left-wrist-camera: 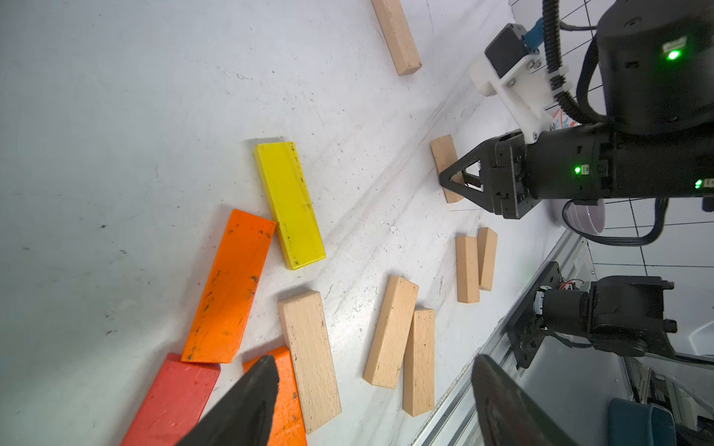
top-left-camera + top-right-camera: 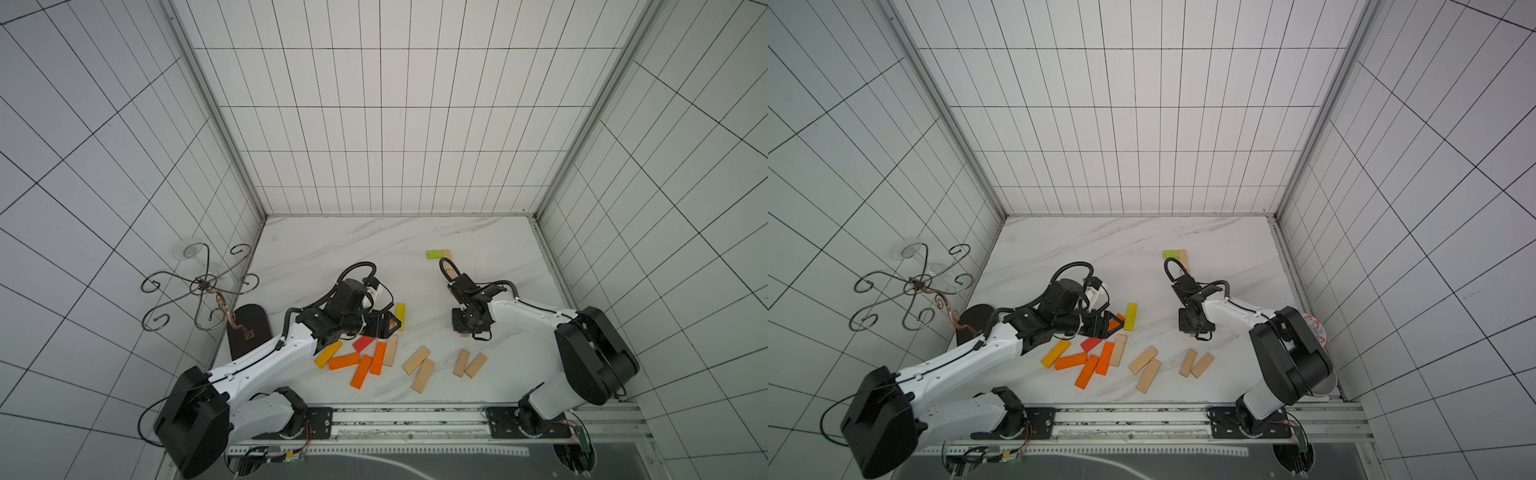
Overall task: Assemble a giraffe with building blocks
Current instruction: Assemble the building block at the center of the board.
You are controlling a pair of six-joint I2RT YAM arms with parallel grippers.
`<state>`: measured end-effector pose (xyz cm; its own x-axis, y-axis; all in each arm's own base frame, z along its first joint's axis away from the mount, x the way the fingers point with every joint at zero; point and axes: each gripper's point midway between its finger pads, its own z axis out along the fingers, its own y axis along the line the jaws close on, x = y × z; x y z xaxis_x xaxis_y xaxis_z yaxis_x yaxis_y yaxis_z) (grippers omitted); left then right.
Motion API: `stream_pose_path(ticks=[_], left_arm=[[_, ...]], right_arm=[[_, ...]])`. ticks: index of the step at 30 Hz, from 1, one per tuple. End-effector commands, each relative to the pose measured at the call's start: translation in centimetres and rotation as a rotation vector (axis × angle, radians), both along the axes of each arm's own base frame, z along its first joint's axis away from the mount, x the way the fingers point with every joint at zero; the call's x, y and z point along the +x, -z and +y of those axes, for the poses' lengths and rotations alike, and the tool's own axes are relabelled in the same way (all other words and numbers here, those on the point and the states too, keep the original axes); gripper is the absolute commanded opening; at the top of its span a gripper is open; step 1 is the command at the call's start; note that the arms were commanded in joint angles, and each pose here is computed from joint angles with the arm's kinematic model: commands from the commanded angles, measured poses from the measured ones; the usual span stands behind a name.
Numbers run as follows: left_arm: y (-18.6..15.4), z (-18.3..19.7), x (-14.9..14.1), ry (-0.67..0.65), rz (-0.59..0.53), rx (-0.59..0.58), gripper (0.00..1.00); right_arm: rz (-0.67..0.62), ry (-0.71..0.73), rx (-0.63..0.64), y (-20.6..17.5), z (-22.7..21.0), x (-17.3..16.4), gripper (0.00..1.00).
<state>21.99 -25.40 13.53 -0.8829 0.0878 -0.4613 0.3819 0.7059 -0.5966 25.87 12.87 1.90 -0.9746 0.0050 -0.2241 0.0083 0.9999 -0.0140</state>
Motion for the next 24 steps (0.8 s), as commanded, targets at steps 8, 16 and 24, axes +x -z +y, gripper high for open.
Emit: stream_pose_path(ticks=[8,16,24], left_arm=[[-2.5,-2.3,1.7,0.038,-0.063,-0.096,0.79],[-2.3,-2.2,2.0,0.035,-0.058,-0.095,0.79],[-1.9,-2.5,2.3,0.051,-0.049,-0.088,0.79]], right_arm=[[0.013,0.027,0.02,0.5,0.5,3.2,0.12],[0.008,0.047,0.013,0.8,0.7,5.4,0.13],[0.02,0.032,0.009,1.0,0.7,7.0,0.14]])
